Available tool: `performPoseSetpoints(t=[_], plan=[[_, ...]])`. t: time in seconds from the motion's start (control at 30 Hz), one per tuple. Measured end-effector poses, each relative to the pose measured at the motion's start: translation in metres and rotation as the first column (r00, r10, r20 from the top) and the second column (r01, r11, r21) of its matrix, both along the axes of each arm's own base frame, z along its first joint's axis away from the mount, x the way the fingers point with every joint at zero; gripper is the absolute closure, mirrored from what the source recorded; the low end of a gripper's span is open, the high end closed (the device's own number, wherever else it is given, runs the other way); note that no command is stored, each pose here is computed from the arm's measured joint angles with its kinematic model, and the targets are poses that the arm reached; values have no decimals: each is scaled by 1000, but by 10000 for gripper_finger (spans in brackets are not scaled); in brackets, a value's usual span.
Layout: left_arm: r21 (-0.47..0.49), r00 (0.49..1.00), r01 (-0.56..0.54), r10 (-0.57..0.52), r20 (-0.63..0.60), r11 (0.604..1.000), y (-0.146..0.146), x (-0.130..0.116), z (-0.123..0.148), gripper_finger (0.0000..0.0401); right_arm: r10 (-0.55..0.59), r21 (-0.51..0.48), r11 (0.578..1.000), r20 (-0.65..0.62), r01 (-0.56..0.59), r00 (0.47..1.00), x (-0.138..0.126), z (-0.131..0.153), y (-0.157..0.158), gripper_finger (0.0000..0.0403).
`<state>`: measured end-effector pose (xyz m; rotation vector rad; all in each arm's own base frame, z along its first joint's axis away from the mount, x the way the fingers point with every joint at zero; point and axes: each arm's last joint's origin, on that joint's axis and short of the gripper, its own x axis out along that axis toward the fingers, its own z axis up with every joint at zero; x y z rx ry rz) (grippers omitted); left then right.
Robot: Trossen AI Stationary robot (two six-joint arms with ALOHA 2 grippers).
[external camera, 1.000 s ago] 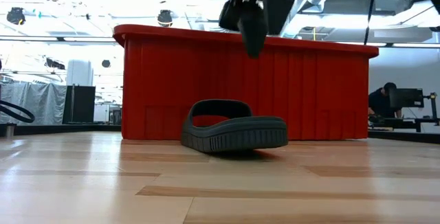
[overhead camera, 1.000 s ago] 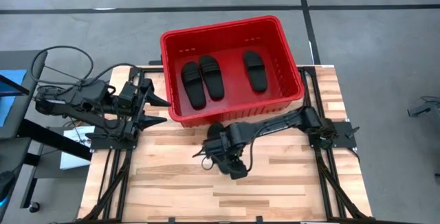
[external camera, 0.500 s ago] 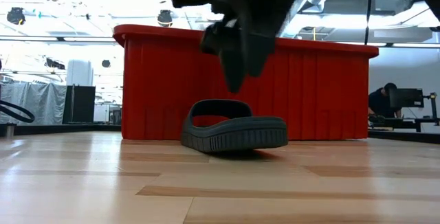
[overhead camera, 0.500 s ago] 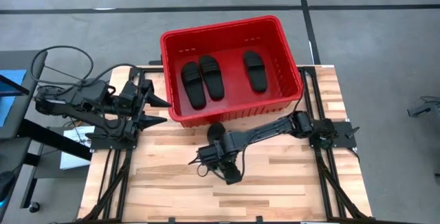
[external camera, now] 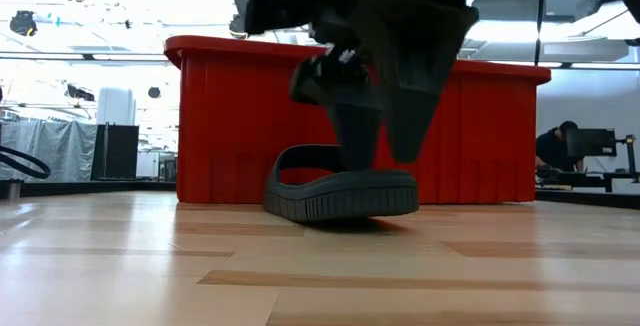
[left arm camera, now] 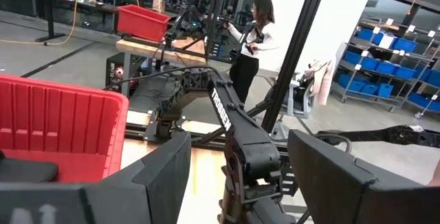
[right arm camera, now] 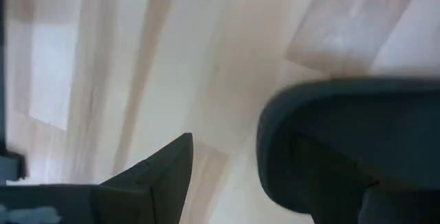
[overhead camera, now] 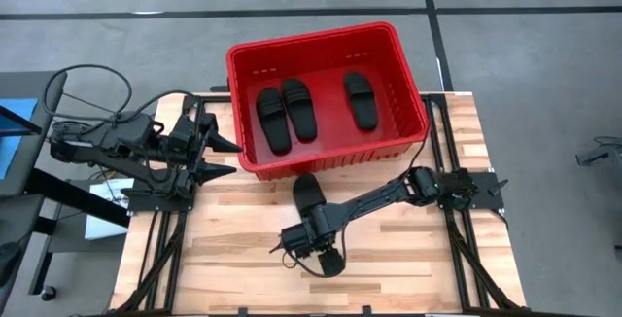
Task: Pick and place slides into bin
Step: Put the black slides into the red bin
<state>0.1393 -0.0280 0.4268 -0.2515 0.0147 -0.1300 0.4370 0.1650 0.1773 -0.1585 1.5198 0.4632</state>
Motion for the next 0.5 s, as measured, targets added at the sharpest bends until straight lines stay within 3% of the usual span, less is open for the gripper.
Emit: performPoseSetpoints(t=[0.5], plan=[[-10,1000,21,-21,-4,1000,-1,0,0,167,-45,-27,999,-25,44,999,16,-44,-6,173]])
